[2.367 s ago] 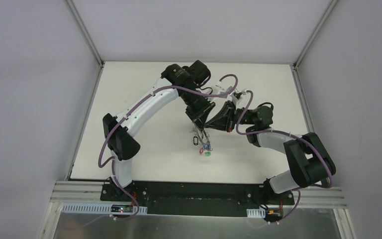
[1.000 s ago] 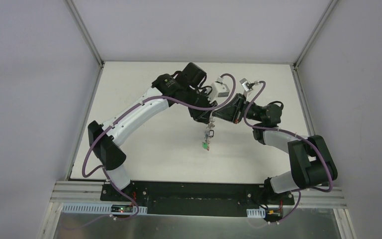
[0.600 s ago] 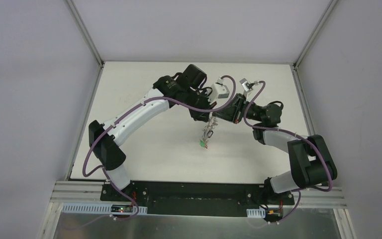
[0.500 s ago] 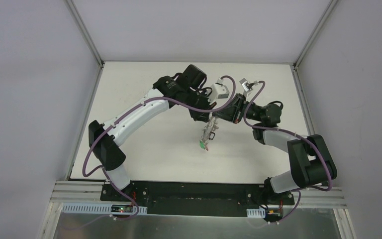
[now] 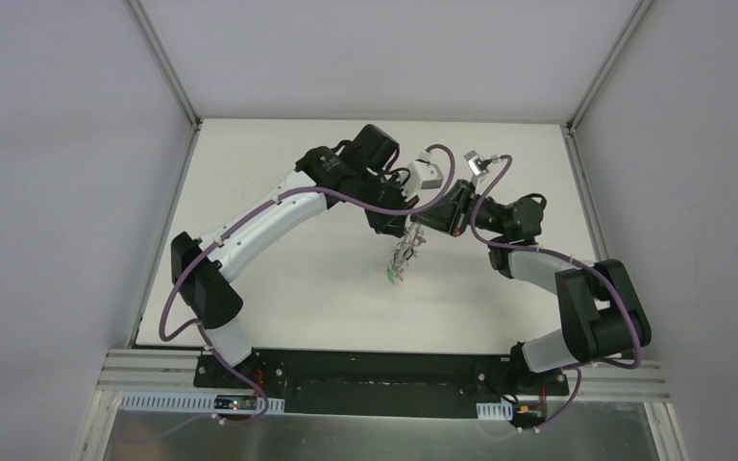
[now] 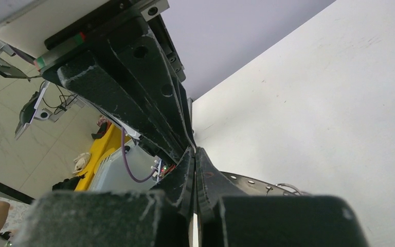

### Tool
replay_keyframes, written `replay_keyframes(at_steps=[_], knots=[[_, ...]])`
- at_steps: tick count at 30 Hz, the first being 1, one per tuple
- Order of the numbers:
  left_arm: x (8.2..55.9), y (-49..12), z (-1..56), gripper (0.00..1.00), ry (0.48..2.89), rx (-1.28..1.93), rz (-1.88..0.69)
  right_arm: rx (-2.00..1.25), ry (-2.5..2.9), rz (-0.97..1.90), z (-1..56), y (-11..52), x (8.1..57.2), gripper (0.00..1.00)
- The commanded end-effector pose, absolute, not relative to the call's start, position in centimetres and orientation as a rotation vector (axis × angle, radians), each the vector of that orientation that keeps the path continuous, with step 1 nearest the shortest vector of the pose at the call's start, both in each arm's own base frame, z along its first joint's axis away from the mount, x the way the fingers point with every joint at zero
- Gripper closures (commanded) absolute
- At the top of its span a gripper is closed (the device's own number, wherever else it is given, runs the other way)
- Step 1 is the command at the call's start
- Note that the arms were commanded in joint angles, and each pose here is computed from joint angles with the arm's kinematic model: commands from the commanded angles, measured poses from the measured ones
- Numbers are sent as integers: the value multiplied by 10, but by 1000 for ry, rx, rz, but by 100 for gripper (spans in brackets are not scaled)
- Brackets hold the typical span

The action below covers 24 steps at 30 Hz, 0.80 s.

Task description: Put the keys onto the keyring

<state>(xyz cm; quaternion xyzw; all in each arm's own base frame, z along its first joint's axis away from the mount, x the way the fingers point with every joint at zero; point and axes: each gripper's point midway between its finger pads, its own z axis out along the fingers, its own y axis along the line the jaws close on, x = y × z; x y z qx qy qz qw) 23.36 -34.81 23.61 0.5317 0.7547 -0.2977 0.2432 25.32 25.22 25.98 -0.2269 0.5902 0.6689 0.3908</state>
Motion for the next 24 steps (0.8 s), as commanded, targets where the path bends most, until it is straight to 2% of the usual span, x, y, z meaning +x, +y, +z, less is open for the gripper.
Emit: replay_keyframes(at_steps=[1, 9, 24], knots=[[220, -361, 269, 100, 1946, 1471, -883, -598, 1394, 1634, 284, 250, 257, 100], [225, -368, 266, 100, 1973, 1463, -836, -596, 1397, 1638, 284, 252, 254, 100], [250, -358, 240, 100, 2089, 1407, -533, -536, 1440, 1652, 281, 252, 262, 100]])
